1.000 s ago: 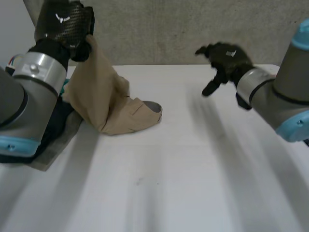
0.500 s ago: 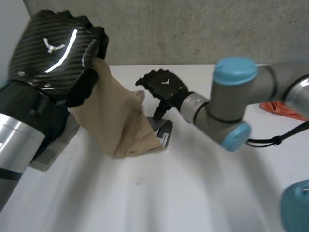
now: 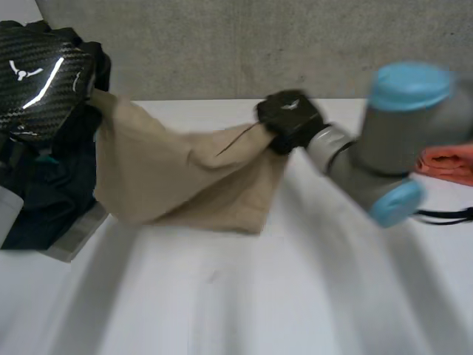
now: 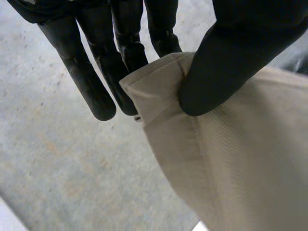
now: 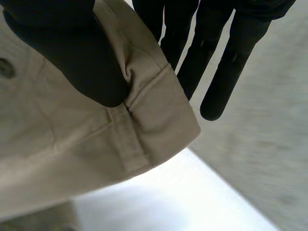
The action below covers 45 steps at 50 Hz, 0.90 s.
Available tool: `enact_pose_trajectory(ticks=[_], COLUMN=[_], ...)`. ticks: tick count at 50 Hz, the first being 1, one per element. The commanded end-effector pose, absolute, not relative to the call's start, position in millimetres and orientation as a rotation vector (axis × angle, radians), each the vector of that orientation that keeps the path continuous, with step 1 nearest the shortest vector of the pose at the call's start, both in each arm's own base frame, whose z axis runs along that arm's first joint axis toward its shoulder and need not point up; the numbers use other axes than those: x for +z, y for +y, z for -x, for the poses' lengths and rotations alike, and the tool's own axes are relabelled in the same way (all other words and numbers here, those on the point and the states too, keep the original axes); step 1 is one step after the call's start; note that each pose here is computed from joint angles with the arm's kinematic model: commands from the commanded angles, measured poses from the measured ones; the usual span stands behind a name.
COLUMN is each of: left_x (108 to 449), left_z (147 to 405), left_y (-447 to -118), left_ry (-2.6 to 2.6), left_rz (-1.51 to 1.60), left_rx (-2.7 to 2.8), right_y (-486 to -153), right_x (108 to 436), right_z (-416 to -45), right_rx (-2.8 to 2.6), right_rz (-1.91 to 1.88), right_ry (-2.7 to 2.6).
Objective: Fold the laundry.
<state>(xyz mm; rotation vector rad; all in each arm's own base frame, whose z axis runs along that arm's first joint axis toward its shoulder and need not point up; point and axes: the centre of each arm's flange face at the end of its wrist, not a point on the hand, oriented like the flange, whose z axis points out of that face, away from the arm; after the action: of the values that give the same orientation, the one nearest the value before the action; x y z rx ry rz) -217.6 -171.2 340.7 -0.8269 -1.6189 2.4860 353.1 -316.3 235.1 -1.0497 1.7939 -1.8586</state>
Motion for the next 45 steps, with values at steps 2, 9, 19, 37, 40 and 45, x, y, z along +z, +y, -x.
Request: enact_pose_trajectory(ticks=[2,9,19,37,40,45], left_x=[316,267,214,435,452,434], left_z=[203,201,209,247,245,246], left_y=[-186,-178,-208,-344,-341,-344], left_ry=[-1.895,-2.220,-2.487,-1.250,-1.119,-1.208], left_rz=[0.836,0.930,1.098,0.595,0.514,0.537], left_rx=[2.344,1.931,1.631,3.070,3.127,3.023], right_y=[-258,-215,-225,-377,-375,-365], right_x=[295,285,233,383,397,385], right_z=[-267,-245,-257,-321,-319,-323], right_rx=[-1.855,-1.694,-1.440,-2.861,-2.960,-2.944], right_rz=[1.481,1.698,1.776,0.990,0.878,0.895], right_ry=[1.967,2.034,2.089,1.319,1.154,1.083])
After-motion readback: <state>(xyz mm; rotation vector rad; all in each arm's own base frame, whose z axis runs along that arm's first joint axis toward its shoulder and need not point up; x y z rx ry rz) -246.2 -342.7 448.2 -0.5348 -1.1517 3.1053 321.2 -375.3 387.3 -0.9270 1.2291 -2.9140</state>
